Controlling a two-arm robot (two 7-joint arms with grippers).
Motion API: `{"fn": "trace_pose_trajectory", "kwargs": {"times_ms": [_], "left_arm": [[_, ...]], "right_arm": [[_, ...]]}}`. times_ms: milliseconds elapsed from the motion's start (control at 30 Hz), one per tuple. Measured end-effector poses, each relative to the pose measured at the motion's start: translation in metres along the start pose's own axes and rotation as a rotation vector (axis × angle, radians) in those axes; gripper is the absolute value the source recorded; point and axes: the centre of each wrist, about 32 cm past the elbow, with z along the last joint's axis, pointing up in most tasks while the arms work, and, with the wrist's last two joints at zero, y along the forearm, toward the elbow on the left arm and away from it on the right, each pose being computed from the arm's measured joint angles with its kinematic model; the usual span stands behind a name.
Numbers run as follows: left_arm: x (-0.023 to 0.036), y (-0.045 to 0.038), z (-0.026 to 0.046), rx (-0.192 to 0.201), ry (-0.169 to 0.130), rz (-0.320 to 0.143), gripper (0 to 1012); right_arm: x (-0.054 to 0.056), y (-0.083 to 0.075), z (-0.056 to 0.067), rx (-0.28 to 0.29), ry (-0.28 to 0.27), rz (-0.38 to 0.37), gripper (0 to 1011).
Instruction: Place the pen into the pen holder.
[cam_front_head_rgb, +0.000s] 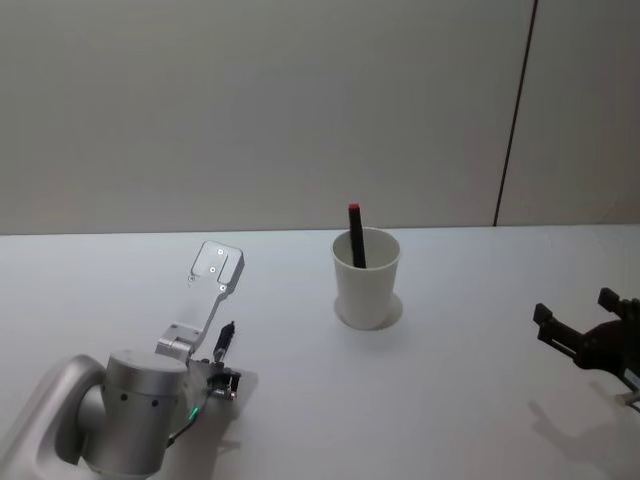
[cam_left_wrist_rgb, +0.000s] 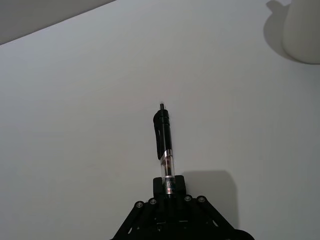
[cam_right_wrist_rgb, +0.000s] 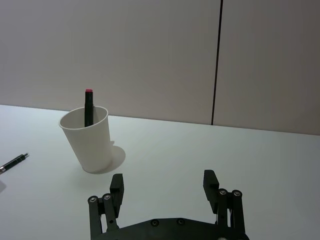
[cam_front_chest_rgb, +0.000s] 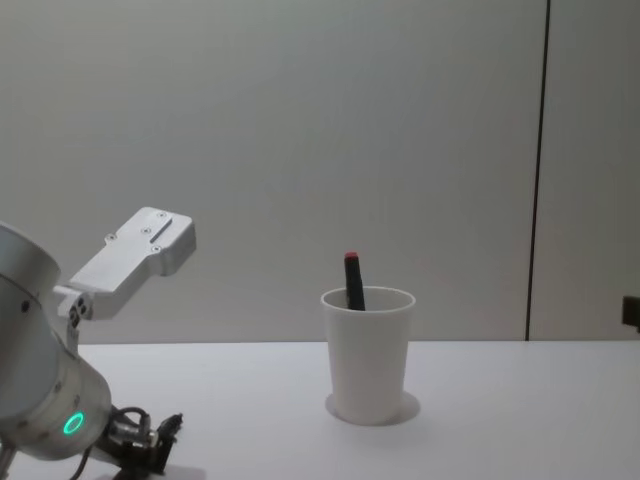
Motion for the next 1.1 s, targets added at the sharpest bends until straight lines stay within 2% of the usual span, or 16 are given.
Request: {"fn": "trace_pose_trajectory", "kwargs": {"times_ms": [367, 533, 633, 700, 733, 867, 1100], "left_arm": [[0.0016, -0.0001, 0.0006, 0.002, -0.025, 0.0, 136], [0.0043, 0.0007, 0.0014, -0.021, -0.026, 0.007, 136], [0.0062, 0.0021, 0.0027, -0.047, -0.025, 0.01, 135], [0.0087, 0.0038, 0.0039, -0.082, -0.025, 0.015, 135], [0.0087, 0.0038, 0.0039, -0.082, -0.025, 0.015, 135], [0.0122, 0.0062, 0.0055, -0.126, -0.028, 0.022, 136], [0.0197, 0.0115, 0.0075, -0.224, -0.043, 0.026, 136]], "right_arm": [[0.0, 0.0, 0.0, 0.0, 0.0, 0.0, 1001], [0.0, 0.0, 0.0, 0.0, 0.0, 0.0, 1001], [0.0, 0.0, 0.0, 0.0, 0.0, 0.0, 1001], [0.0, 0.0, 0.0, 0.0, 0.0, 0.0, 1001], [0.0, 0.0, 0.0, 0.0, 0.0, 0.0, 1002], [0.0, 0.0, 0.0, 0.0, 0.0, 0.0, 1002], [0.0, 0.0, 0.0, 0.0, 0.0, 0.0, 1002]]}}
